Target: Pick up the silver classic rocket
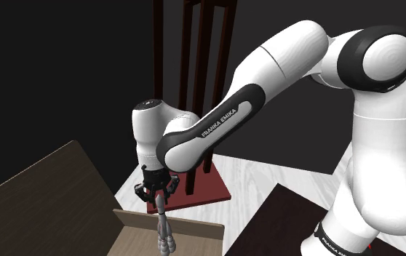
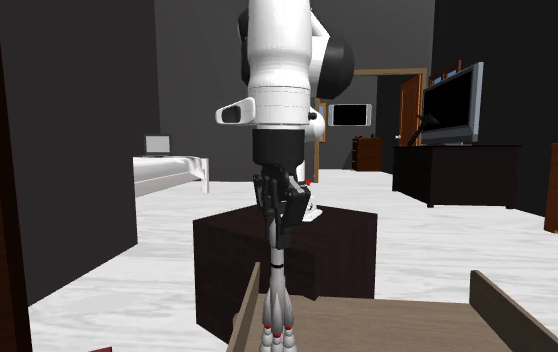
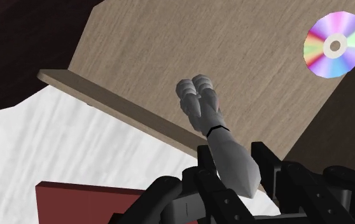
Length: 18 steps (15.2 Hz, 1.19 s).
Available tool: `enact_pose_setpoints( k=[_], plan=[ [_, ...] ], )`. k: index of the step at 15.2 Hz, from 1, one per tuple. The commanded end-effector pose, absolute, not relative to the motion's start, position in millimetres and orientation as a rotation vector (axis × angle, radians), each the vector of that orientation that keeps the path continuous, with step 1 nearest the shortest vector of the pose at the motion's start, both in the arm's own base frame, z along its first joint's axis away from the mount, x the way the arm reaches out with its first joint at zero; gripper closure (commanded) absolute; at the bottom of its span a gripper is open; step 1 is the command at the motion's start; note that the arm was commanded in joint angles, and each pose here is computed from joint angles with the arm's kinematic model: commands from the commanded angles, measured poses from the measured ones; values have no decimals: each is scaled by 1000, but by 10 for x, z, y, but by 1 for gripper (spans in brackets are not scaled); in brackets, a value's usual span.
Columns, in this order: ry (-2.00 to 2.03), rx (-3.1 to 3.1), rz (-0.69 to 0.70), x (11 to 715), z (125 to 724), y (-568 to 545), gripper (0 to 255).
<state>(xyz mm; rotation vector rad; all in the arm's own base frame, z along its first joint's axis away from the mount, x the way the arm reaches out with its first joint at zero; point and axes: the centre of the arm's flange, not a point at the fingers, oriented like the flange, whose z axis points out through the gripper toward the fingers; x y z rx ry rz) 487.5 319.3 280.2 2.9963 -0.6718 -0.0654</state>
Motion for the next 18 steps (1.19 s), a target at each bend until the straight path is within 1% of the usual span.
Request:
enact_pose_setpoints(
  k=[1, 8, 18],
  plan=[
    [-672, 2996, -65, 4877, 2799, 3194, 255],
    [-672, 2996, -65, 4876, 2798, 3189, 255],
    [-672, 2996, -65, 4876, 3326, 3189, 255]
  ],
)
